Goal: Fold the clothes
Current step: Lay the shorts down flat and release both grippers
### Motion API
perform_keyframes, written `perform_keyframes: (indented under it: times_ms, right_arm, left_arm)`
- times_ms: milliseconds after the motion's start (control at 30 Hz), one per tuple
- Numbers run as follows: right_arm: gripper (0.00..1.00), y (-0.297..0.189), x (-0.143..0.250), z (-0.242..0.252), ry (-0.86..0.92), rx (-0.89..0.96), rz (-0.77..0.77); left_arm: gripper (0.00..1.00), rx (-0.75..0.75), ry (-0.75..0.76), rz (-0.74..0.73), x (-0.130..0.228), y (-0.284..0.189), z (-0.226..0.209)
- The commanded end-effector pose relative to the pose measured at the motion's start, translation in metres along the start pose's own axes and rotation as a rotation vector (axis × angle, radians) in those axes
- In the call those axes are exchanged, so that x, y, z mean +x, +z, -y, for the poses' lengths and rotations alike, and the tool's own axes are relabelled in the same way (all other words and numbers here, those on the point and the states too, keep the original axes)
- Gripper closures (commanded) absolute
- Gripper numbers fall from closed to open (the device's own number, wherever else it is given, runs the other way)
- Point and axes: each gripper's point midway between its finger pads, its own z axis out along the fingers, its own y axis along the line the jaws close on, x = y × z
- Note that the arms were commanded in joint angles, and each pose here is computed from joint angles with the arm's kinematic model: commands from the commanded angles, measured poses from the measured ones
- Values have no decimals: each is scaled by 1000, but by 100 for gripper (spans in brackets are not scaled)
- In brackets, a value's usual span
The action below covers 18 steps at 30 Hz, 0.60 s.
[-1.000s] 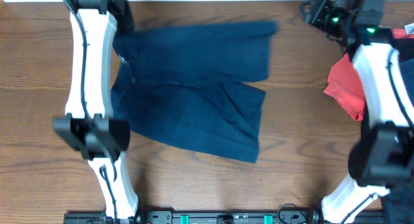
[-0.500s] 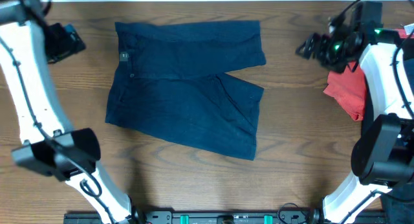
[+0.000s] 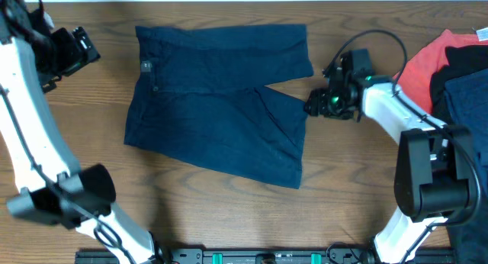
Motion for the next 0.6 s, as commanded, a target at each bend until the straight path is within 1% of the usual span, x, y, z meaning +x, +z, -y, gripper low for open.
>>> perform_keyframes:
  times_ms: [0,67,133,200,267,400,467,567]
  right_arm:
    - [42,10,3,0,16,22,32]
    - [45,13,0,-2,5,10,61]
    - [52,16,-2,-7,-2,-16,83]
    - [55,18,-4,-9,-3,-26,98]
    - [71,19,-4,-11,-1,-38,107]
    - [99,19,-6,-11,-8,-38,113]
    - [99,9,-19,-2,4,-11,157]
    - [99,-29,-58,12,31,-4,277]
  left_arm:
    - [0,21,33,44,31,-48,-1]
    - [0,29,40,81,38,-63,-1]
    - [0,34,44,107,46,-75,-1]
    - [0,37,46,126,54,-84,-2]
    - [0,40,47,138,61,-90,-3]
    - [0,37,46,135,71,-93,-5]
    - [0,32,44,119,76,-89,-7]
    - [0,23,39,70,82,-78,-9]
